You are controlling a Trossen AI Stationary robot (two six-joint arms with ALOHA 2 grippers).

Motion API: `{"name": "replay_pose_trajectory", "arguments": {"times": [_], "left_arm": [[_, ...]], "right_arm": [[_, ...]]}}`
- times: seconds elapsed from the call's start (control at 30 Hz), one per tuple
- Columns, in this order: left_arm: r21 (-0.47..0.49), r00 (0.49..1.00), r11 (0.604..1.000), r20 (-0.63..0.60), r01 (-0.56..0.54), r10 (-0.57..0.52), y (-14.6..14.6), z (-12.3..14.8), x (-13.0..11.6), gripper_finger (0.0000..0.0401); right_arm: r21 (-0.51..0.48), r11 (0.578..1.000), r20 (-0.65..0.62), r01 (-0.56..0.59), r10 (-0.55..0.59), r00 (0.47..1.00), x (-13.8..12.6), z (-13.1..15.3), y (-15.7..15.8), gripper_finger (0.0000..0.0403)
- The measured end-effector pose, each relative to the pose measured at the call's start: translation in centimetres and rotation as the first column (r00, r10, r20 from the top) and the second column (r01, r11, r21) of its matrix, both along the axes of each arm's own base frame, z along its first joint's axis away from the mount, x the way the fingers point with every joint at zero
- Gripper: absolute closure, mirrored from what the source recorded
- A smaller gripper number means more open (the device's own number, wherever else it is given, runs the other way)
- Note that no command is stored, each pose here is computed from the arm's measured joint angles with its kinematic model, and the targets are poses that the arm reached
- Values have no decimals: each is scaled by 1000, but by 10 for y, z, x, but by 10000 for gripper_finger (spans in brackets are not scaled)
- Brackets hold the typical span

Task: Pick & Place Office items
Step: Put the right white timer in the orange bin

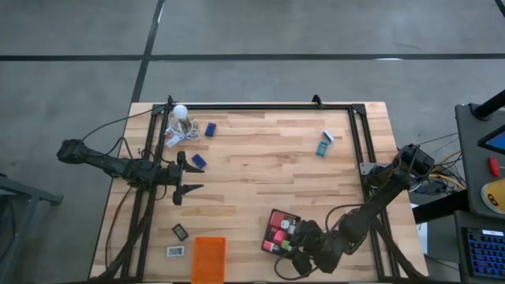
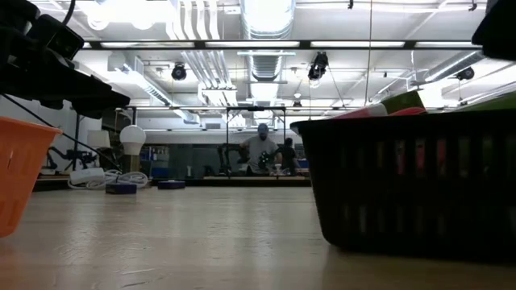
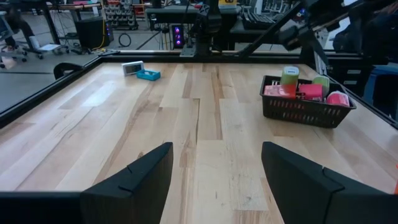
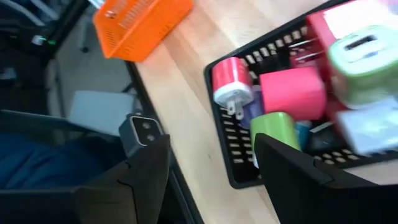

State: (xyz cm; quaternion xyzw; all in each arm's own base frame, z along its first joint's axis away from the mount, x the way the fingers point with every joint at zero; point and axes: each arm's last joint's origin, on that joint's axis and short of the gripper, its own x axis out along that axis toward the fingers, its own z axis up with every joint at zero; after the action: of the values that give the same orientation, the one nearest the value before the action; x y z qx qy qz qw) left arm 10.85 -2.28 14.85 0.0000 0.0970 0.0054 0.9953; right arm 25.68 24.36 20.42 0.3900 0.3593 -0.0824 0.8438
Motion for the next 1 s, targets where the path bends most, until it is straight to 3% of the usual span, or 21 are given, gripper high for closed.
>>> {"name": "replay_pose_trajectory", "arguments": {"times": [0.33, 0.5, 0.8, 1.0], "left_arm": [[0, 1000, 1000, 0, 1, -1, 0, 0, 0, 149], [0, 1000, 1000, 0, 0, 0, 0, 0, 0, 149], [0, 1000, 1000, 0, 0, 0, 0, 0, 0, 149], [0, 1000, 1000, 0, 0, 0, 0, 0, 0, 149]], "right_arm": [[-150, 988, -158, 24, -47, 986, -2, 51, -2, 174], [-226, 968, -232, 107, -160, 960, -10, 66, -11, 174], [-332, 862, -298, 382, -480, 825, -28, 65, -34, 174], [-383, 789, -306, 481, -599, 740, -27, 61, -51, 174]]}}
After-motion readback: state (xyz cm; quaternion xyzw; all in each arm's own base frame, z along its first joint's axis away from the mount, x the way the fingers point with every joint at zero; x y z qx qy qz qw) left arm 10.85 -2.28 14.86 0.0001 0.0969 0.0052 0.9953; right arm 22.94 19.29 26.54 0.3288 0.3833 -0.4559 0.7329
